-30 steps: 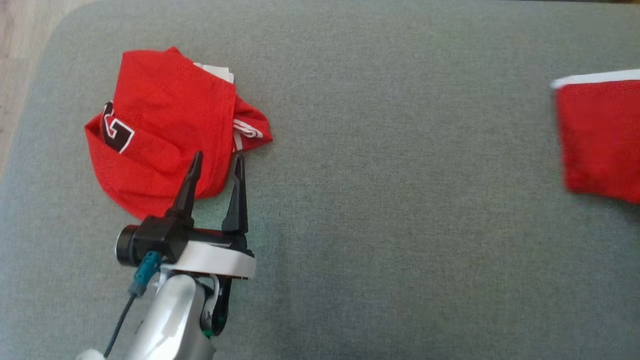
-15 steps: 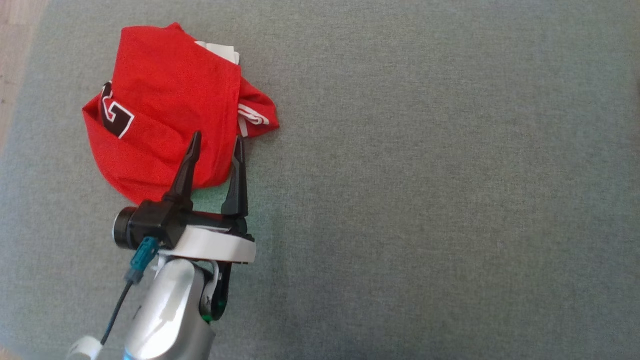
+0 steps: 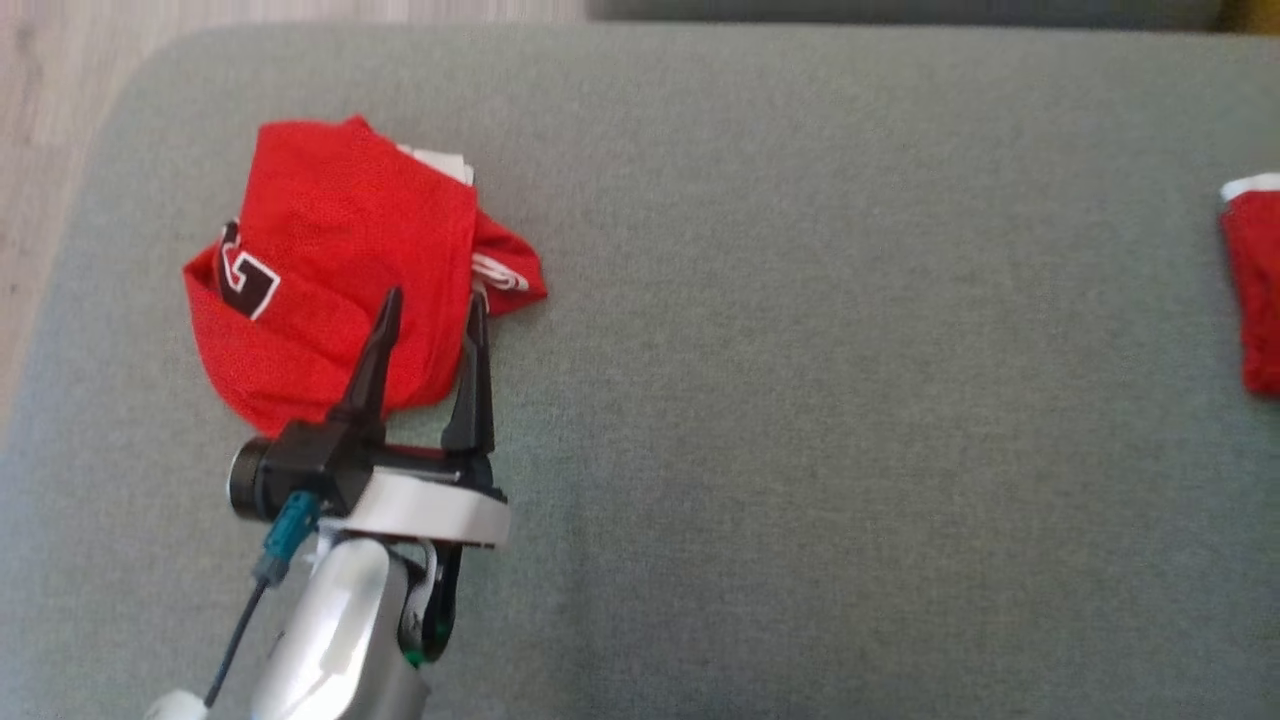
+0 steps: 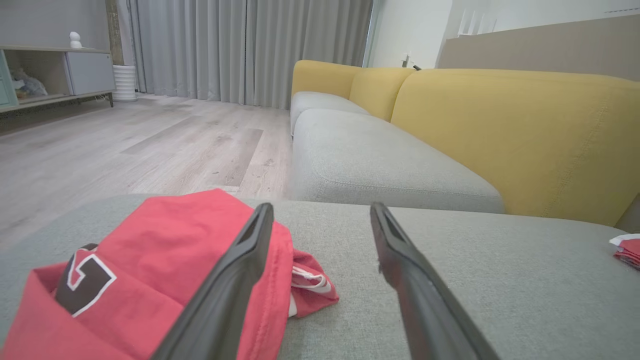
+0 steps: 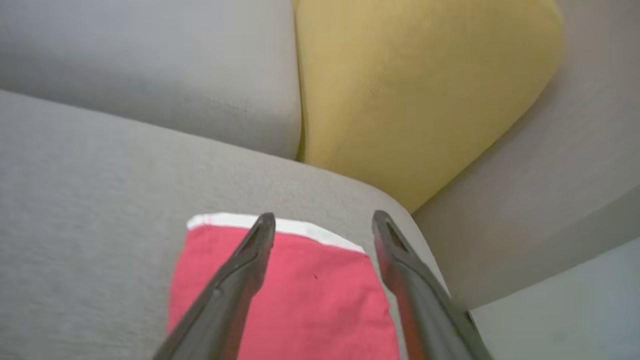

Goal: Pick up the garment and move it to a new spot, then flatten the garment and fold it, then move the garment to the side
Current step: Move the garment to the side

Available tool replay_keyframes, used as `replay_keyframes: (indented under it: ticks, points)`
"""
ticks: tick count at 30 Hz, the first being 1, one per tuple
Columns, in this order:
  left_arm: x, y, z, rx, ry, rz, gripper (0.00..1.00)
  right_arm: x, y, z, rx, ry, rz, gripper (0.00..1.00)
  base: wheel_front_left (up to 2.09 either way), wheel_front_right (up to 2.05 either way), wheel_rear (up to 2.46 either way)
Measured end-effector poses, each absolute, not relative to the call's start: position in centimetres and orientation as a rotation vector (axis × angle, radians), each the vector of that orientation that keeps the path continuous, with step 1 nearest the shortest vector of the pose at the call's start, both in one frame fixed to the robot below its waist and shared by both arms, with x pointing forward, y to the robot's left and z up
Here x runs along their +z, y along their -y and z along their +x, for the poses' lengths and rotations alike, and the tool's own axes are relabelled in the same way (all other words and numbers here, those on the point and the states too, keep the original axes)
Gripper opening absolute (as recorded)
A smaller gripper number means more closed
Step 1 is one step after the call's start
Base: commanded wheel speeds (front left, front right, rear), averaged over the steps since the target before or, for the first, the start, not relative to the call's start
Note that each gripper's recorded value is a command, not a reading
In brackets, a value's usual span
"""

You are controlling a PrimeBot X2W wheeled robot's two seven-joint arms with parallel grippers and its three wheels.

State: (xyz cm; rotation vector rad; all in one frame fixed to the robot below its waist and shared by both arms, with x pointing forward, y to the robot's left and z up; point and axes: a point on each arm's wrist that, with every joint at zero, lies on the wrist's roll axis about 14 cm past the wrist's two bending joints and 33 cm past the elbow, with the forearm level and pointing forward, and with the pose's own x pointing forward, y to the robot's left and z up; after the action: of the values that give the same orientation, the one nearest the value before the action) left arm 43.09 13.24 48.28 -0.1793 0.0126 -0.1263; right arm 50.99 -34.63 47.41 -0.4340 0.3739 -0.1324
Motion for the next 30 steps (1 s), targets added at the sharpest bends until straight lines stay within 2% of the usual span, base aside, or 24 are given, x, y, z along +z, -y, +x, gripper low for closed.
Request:
replay_keyframes:
  ticks: [6, 11, 14, 17, 25, 30]
  points:
    - [49.3, -12.9, 41.1, -0.135, 0.009, -0.178, 1.00, 53.7, 27.8, 51.2, -0.033, -0.083, -0.299, 1.00, 0.00, 0.00, 0.00]
    - [50.8, -13.0, 40.2, -0.130, 0.052, -0.179, 1.00, 58.3, 23.0, 49.2, 0.012, 0.131, -0.100, 1.00, 0.00, 0.00, 0.00]
    - [51.1, -12.8, 39.6, -0.133, 0.058, -0.179, 1.00, 59.6, 20.2, 47.6, 0.035, 0.201, 0.029, 1.00, 0.00, 0.00, 0.00]
    - [50.9, -12.7, 39.0, -0.133, 0.054, -0.180, 1.00, 58.1, 18.6, 45.7, 0.051, 0.182, 0.100, 1.00, 0.00, 0.00, 0.00]
    - [49.6, -13.5, 38.0, -0.103, 0.021, -0.161, 1.00, 49.0, 16.2, 39.4, 0.093, -0.008, 0.225, 1.00, 0.00, 0.00, 0.00]
    - [49.3, -13.5, 37.8, -0.102, 0.012, -0.163, 1.00, 47.6, 16.0, 38.2, 0.090, -0.038, 0.249, 1.00, 0.00, 0.00, 0.00]
